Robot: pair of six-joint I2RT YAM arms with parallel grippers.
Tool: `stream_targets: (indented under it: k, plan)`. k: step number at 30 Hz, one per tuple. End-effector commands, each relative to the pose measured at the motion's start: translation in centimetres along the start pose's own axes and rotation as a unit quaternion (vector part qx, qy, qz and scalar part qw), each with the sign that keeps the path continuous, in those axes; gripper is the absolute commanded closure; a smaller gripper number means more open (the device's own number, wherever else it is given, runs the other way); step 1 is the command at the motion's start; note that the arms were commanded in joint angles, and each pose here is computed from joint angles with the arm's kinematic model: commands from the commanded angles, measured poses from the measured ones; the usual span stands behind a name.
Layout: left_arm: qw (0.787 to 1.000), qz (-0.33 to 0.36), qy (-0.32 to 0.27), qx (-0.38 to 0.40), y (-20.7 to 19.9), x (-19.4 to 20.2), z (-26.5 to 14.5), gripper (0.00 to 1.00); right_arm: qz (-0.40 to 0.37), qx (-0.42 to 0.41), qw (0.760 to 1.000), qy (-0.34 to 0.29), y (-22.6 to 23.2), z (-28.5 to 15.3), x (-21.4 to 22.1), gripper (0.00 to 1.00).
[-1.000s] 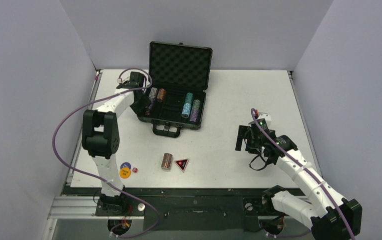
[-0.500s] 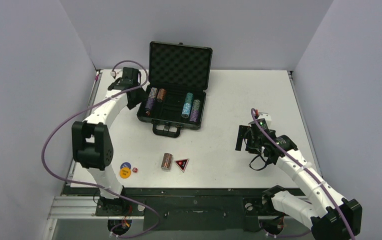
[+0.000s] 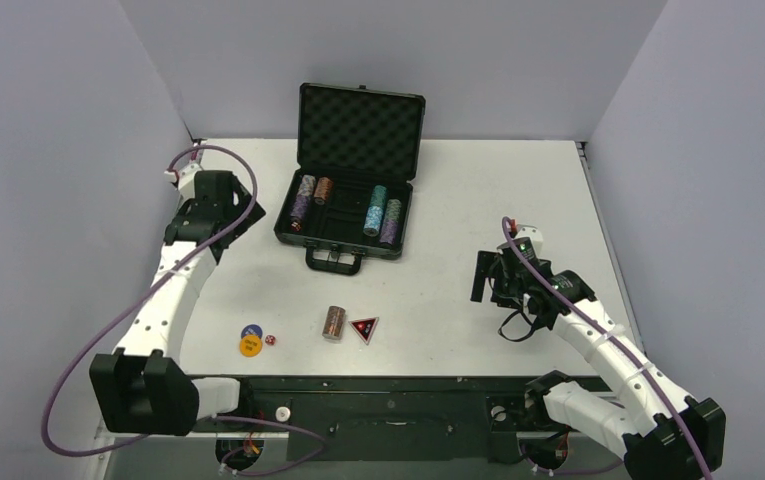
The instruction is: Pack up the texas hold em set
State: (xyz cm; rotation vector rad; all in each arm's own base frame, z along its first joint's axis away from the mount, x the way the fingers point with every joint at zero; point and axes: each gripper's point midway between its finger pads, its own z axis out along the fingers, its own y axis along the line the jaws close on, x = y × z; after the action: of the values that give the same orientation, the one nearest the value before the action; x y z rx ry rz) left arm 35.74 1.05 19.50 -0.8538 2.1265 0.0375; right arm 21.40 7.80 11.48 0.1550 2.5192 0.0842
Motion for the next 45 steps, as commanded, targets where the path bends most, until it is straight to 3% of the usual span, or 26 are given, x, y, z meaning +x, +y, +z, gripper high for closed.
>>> stream_targets:
  k: [1, 21, 45]
  plan:
    - [1.000, -0.015, -0.016, 0.000, 1.8, 0.2, -1.8, 0.04, 0.000, -0.002, 1.000, -0.014, 0.3, -0.2, -0.5, 0.05]
    - [0.987, -0.098, 0.109, -0.070, 8.0, 8.6, -6.8, 0.04, -0.007, 0.000, 1.000, -0.007, 0.5, 0.0, -0.1, 0.05]
    - [0.958, -0.148, 0.205, -0.138, 12.1, 17.0, -7.3, 0.02, -0.007, 0.009, 1.000, -0.005, 0.4, 0.2, 0.0, 0.05]
